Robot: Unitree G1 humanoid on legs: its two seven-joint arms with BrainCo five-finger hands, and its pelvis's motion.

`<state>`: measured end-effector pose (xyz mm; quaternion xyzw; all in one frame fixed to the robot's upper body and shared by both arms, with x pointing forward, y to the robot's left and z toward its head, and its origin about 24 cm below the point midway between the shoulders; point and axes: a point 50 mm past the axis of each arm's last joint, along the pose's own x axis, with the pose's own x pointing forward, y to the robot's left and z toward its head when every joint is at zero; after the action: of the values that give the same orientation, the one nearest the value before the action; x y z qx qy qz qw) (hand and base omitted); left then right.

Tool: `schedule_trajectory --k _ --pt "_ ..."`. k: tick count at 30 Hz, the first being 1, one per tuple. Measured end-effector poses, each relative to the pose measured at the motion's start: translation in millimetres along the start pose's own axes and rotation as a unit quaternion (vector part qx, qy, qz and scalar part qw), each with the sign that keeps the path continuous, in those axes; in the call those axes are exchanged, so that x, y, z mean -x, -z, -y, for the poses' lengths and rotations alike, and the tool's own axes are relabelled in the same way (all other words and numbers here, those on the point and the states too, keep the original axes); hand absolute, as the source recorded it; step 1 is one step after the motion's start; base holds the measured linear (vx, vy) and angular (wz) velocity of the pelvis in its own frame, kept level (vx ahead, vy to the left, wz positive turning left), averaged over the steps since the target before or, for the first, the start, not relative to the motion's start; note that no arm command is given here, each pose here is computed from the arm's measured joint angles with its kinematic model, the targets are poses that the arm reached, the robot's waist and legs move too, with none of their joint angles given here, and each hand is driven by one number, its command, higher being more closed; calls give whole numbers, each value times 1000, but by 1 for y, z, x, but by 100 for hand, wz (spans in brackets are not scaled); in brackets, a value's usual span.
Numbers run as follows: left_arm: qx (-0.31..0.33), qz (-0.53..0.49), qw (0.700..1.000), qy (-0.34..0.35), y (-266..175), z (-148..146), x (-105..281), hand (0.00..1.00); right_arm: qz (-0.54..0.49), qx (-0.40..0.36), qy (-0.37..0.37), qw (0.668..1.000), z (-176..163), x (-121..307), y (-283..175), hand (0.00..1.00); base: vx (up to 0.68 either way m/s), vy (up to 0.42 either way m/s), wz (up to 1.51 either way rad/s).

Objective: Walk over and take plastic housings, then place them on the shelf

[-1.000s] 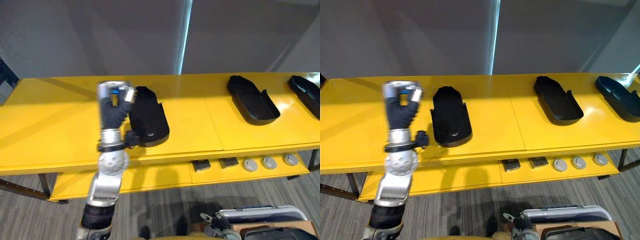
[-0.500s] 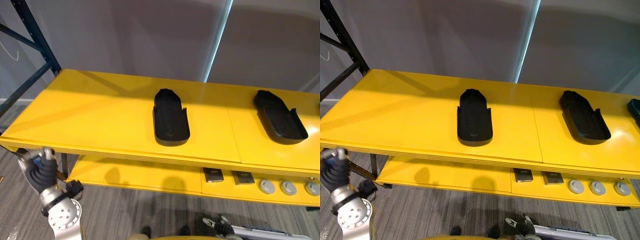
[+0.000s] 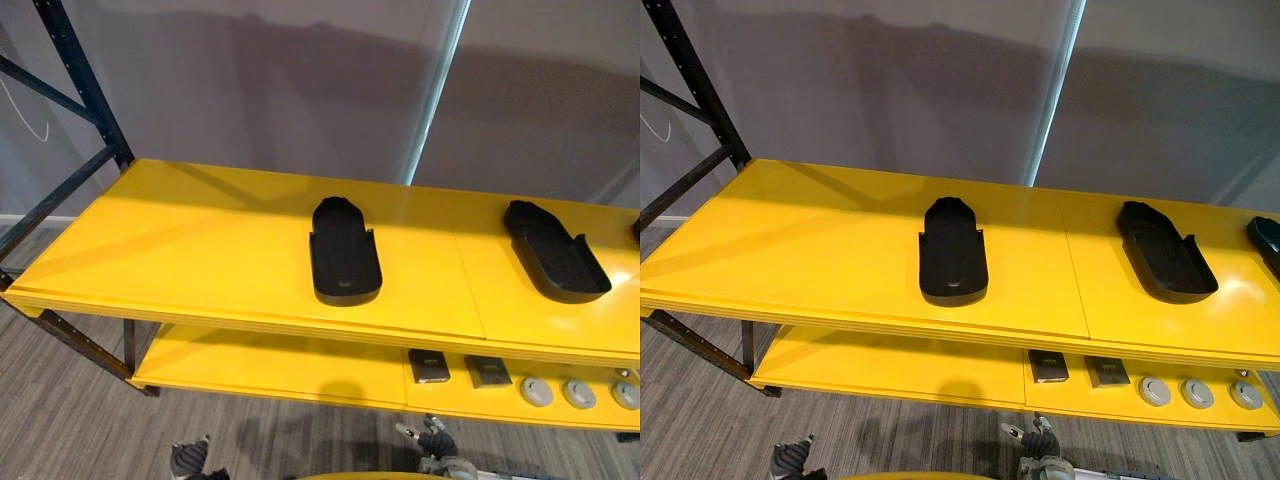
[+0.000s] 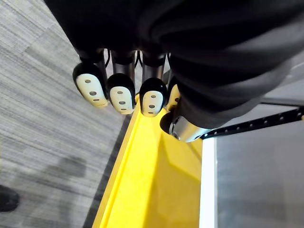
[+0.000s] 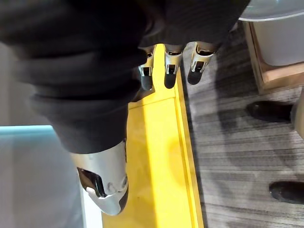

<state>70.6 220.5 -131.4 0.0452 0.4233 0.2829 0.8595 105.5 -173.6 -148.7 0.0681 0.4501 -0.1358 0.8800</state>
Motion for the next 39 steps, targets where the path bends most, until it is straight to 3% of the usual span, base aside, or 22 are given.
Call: schedule_trajectory --k 10,23,27,30,33,35,39 --pt "-43 -33 997 57 4 25 -9 100 -31 -3 26 999 9 -6 5 0 46 9 -3" --pt "-66 -24 995 67 -1 26 -13 100 -29 -6 32 999 10 -10 -2 0 0 1 -1" --pt "-25 94 994 48 -50 18 -8 100 -24 -6 33 999 10 -11 -5 0 -28 -1 3" --pt "25 250 968 25 -120 6 12 100 -27 -6 41 999 12 -9 -2 0 -1 7 7" --pt "66 395 916 10 -180 -6 45 100 -32 -6 44 998 14 -7 4 0 12 10 10" --pt "91 502 860 20 -221 0 79 100 -32 -3 44 999 15 -5 7 0 0 14 10" --pt "95 572 813 64 -241 21 110 100 -29 10 36 999 15 -5 7 0 -16 8 -3"
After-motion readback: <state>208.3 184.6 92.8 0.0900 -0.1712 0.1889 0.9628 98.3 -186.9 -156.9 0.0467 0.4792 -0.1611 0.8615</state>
